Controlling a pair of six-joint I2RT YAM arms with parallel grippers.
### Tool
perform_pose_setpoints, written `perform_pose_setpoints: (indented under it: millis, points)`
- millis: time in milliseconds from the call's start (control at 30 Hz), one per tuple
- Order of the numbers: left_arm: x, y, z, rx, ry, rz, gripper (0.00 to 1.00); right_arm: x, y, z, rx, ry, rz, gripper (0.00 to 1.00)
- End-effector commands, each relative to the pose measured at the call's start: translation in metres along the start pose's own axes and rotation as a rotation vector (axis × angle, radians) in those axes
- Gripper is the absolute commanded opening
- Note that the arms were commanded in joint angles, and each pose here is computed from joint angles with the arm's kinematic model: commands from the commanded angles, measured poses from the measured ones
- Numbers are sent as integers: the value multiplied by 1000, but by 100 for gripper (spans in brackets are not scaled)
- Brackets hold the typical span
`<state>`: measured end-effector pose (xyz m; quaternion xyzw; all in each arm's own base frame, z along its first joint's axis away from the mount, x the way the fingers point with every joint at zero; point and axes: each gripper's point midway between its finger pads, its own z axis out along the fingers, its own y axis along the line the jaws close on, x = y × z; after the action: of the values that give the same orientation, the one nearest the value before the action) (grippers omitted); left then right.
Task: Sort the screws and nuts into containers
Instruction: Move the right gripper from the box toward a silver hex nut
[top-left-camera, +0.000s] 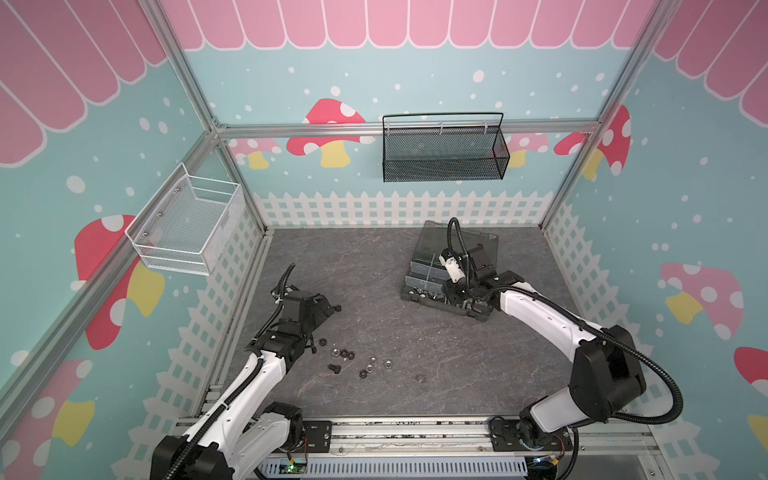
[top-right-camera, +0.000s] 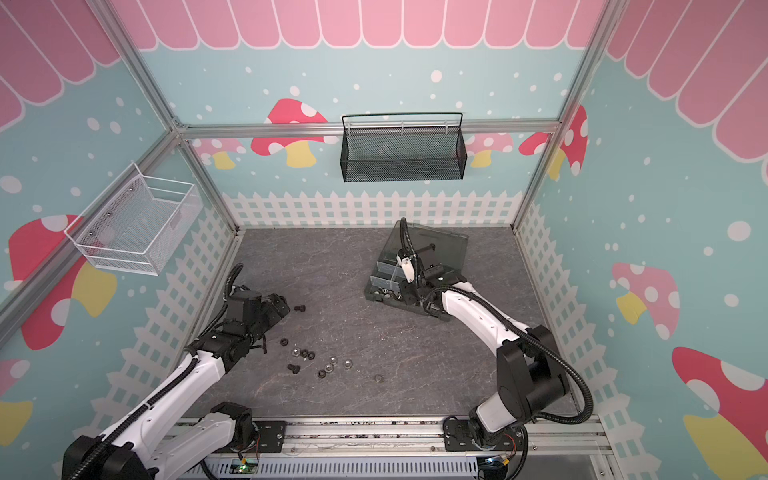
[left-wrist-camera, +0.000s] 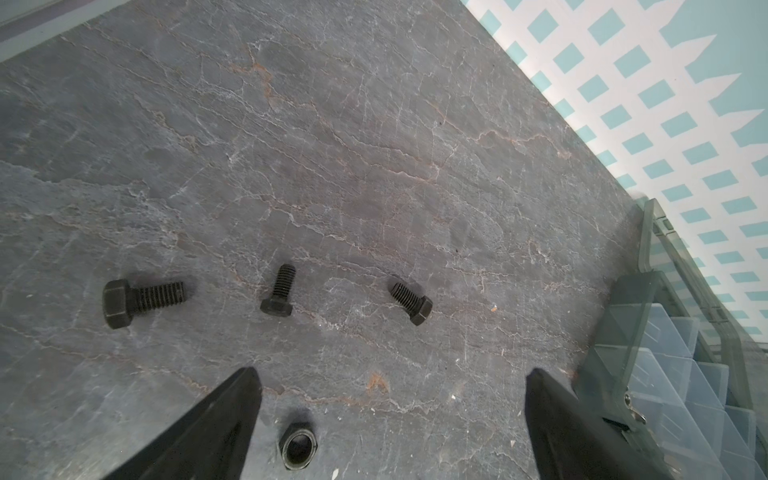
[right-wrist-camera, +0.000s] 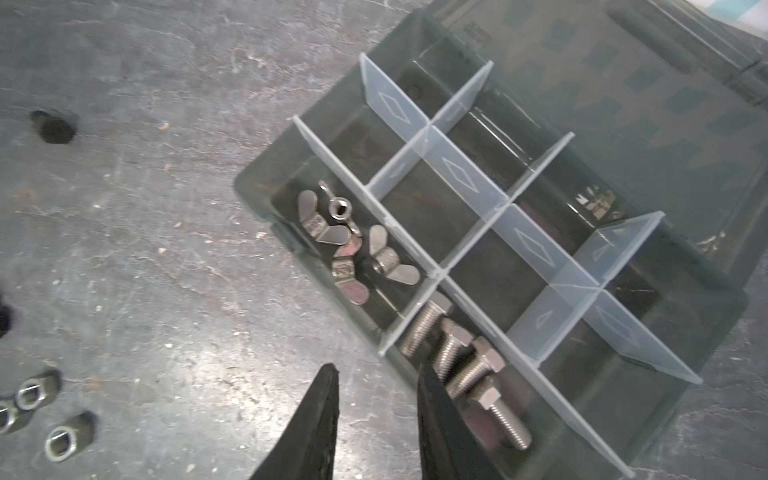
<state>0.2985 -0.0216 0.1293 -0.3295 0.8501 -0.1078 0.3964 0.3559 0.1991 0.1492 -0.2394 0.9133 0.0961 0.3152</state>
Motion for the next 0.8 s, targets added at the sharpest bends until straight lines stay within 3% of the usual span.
perform_pose_setpoints:
  millis: [0,233,533,767]
  points:
    - [-6,3,-5,-21,-7,0,100,25,27,-2,-6,74,-9,35]
    - [-1,11,-5,-47,13,-4,100,79,85,-10,-110,224,-22,41]
    - [1,12,-4,-44,26,-22,100,140,124,-30,-175,357,-72,49]
    - [3,12,-3,-39,34,-42,100,175,150,-25,-216,448,-144,49]
